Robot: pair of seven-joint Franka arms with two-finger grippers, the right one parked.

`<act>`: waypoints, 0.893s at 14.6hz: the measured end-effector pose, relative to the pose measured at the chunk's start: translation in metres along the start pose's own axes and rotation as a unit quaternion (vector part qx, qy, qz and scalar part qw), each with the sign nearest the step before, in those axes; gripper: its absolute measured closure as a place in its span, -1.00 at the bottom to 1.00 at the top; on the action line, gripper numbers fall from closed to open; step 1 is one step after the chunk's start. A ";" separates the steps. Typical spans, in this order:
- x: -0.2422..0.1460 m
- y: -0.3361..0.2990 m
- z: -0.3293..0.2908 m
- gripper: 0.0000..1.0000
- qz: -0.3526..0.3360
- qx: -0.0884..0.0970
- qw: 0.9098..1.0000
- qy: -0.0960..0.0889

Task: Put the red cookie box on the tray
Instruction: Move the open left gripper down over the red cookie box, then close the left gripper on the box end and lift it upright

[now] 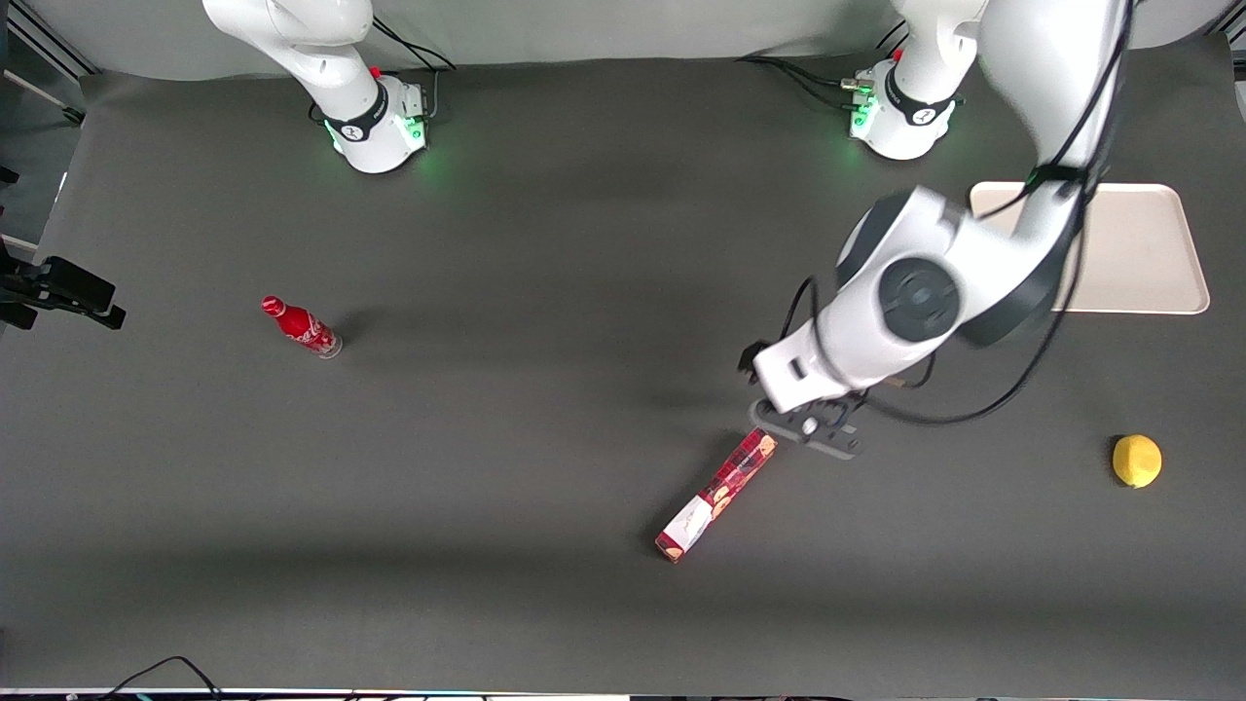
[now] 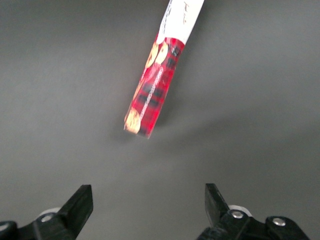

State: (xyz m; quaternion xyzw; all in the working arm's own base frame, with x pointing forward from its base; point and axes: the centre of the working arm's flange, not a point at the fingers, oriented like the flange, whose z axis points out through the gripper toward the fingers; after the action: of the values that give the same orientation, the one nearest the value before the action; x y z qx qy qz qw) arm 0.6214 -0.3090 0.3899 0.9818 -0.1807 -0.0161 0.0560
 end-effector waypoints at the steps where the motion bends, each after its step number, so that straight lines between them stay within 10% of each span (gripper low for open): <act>1: 0.007 0.005 0.018 -1.00 0.001 0.003 1.000 0.005; 13: 0.069 0.014 0.104 -1.00 0.002 0.001 0.995 0.104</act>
State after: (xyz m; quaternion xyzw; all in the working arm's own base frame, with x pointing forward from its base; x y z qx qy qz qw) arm 0.6754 -0.3570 0.2873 0.9779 -0.1756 0.0866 0.0735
